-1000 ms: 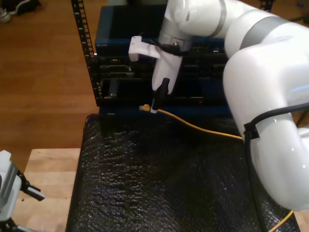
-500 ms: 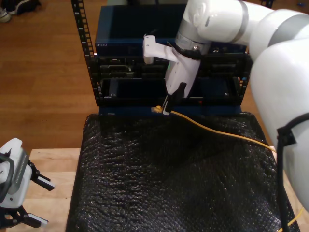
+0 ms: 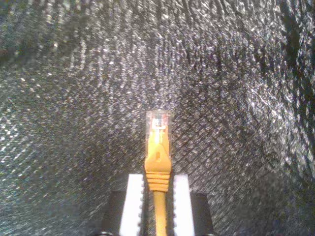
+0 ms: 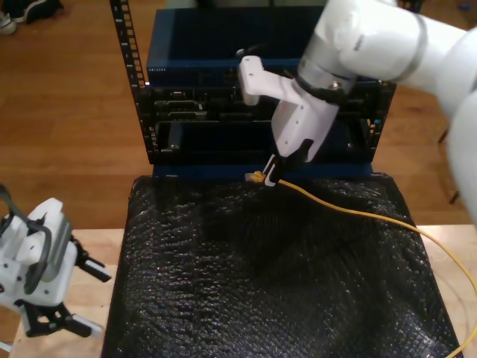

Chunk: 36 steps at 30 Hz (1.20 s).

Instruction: Grab the cable and plug it in

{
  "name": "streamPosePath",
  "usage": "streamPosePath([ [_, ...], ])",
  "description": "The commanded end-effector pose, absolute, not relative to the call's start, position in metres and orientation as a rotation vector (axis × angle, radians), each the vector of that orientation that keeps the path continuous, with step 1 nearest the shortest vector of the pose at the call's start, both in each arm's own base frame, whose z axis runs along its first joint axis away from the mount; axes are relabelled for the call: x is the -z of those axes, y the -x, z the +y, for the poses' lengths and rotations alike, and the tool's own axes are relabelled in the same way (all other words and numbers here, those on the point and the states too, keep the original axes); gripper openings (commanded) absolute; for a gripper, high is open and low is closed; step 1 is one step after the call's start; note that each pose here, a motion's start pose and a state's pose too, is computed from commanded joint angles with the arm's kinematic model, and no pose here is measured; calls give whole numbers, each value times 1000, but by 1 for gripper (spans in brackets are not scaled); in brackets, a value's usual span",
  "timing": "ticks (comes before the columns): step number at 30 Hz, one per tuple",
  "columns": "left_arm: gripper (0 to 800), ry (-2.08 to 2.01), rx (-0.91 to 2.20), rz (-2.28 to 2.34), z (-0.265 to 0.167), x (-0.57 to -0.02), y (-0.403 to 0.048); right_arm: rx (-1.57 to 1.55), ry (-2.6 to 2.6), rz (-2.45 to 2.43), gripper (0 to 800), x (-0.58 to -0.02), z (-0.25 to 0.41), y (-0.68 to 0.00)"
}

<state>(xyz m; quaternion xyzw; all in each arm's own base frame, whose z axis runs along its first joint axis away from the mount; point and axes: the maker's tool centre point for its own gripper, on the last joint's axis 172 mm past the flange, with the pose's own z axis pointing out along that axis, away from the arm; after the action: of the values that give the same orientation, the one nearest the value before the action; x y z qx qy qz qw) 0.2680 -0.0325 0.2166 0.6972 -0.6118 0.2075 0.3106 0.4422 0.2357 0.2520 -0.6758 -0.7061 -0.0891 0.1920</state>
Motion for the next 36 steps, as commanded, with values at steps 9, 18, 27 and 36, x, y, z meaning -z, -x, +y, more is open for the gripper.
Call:
streamPosePath([
  [9,800,-1790,-631,-1579,-76,-241,-292,301,1916,-1953,6,-267,205,-407],
  [18,800,-1720,-681,-1522,-125,-257,-305,388,1957,-1895,6,-282,175,-379],
  [27,800,-1695,-695,-1526,-167,-266,-314,447,1985,-1861,6,-290,163,-347],
  [36,800,-1724,-714,-1535,-186,-272,-328,516,1967,-1847,6,-306,173,-339],
])
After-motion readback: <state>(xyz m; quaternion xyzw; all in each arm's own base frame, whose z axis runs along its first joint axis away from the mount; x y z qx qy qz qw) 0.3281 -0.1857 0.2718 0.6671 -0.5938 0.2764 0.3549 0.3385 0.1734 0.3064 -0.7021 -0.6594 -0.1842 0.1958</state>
